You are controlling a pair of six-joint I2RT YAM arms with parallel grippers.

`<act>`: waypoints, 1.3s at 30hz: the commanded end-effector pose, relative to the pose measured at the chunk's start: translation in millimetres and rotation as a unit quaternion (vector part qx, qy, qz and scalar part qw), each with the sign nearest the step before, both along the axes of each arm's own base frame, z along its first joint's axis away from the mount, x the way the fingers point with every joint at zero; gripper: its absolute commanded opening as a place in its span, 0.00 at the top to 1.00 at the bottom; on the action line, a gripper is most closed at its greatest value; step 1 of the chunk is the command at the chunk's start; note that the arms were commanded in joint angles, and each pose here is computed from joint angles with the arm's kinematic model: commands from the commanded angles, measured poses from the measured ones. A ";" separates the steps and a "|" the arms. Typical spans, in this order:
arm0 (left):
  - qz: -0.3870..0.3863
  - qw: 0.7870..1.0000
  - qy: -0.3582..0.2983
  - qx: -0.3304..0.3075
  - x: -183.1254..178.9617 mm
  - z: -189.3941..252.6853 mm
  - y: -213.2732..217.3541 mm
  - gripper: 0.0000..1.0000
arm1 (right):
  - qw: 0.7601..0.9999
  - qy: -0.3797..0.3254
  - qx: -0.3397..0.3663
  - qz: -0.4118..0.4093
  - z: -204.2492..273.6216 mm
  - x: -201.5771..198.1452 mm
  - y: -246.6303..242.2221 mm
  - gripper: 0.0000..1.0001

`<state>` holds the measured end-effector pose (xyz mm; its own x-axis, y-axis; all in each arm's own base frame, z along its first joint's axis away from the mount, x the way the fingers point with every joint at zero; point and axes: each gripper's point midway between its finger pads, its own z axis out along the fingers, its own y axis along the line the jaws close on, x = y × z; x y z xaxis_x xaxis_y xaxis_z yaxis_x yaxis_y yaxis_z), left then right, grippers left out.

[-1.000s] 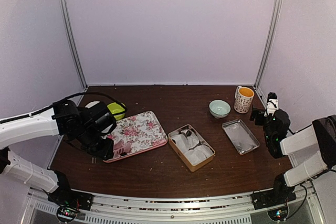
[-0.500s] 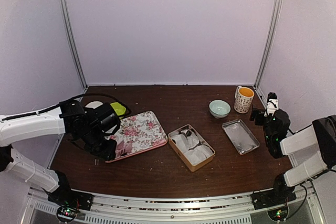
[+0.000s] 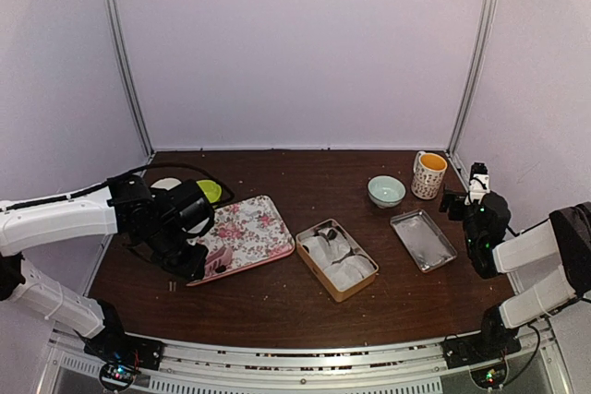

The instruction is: Pack the chocolate

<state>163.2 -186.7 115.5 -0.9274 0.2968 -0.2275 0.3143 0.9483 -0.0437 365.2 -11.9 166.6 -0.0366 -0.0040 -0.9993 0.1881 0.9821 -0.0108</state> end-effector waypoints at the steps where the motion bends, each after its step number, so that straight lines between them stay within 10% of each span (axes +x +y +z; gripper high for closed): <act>1: -0.001 1.000 -0.014 -0.018 7.3 10.3 -7.4 0.75 | 1.000 -0.009 0.002 -0.002 6.9 2.7 -2.1 0.00; 39: -0.004 0.999 -0.032 -0.017 25.2 7.6 -23.3 0.65 | 1.000 -0.010 0.002 -0.002 7.4 2.8 -2.2 0.00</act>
<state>183.8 -204.4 127.3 -0.9134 0.2921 -0.2836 0.3163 0.9477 -0.0424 365.2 -11.9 166.6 -0.0367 -0.0044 -0.9993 0.1880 0.9821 -0.0112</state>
